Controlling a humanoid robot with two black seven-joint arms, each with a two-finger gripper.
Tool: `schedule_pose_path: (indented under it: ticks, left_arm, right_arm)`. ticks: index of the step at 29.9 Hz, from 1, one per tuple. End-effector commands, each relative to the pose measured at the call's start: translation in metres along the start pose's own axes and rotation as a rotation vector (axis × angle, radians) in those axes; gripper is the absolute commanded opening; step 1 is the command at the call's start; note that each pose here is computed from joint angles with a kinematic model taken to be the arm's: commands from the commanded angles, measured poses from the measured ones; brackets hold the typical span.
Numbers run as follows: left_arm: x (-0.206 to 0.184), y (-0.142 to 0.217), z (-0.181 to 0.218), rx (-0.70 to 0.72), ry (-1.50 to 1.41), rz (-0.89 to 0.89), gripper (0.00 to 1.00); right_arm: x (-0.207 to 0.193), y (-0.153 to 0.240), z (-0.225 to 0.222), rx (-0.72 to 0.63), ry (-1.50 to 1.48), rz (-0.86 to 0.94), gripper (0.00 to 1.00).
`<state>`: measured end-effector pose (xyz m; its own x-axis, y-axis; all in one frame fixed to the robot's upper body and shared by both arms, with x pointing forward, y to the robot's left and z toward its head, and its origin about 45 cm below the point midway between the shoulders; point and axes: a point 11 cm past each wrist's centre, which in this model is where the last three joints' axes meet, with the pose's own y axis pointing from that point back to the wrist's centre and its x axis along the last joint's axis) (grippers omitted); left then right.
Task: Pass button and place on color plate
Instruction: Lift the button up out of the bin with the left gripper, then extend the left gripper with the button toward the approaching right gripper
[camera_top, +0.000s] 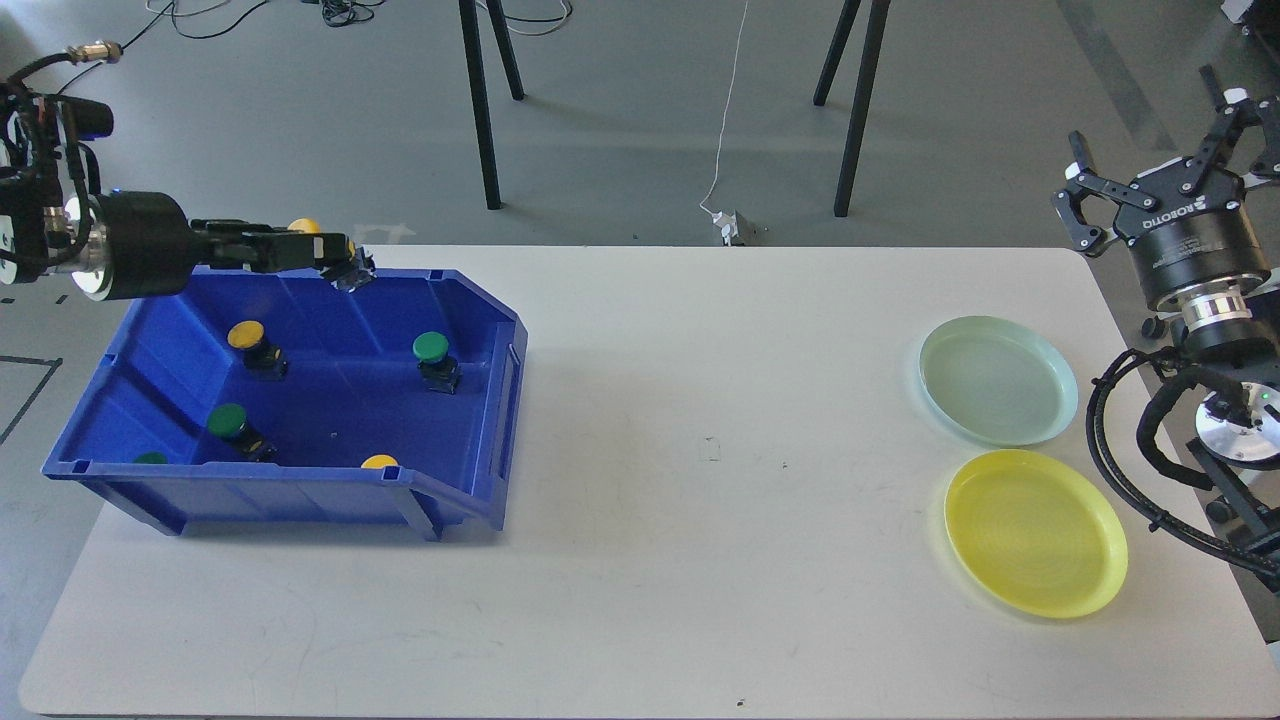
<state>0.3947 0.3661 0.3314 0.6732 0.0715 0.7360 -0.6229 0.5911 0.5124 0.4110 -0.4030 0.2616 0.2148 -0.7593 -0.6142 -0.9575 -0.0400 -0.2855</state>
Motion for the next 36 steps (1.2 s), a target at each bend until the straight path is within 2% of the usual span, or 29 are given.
schedule_pose_path:
  ticks: [1,3,5,8,12,15,22,26,36]
  left_arm:
    - [0.028,0.005,0.047,-0.22,0.162,0.13,0.03]
    - [0.034,-0.004,0.071,-0.343,0.249,0.157,0.03]
    - [0.031,-0.03,0.099,-0.475,0.339,0.139,0.03]
    - [0.008,-0.071,0.126,-0.608,0.485,0.082,0.03]
    - [-0.03,-0.118,0.144,-0.667,0.589,0.006,0.03]
    - [-0.049,-0.141,0.147,-0.67,0.639,-0.008,0.03]
    - [-0.053,-0.144,0.15,-0.68,0.656,-0.012,0.03]
    - [-0.052,-0.145,0.15,-0.681,0.66,-0.009,0.03]
    - [-0.052,-0.145,0.15,-0.682,0.663,-0.007,0.03]
  right_arm:
    - [0.01,0.0,-0.01,0.034,0.006,0.04,1.0]
    - [0.007,0.0,-0.01,0.031,0.005,0.028,1.0]
    - [0.004,0.001,-0.012,0.015,0.032,0.01,1.0]
    - [-0.003,0.013,-0.008,-0.079,0.137,-0.049,1.0]
    - [-0.057,0.041,0.055,-0.348,0.388,-0.3,1.0]
    - [-0.075,0.051,0.07,-0.392,0.468,-0.382,1.0]
    - [-0.121,0.035,0.088,-0.334,0.404,-0.502,1.0]
    - [-0.151,0.029,0.103,-0.365,0.399,-0.604,0.99]
    - [-0.194,0.039,0.15,-0.432,0.285,-0.702,0.99]
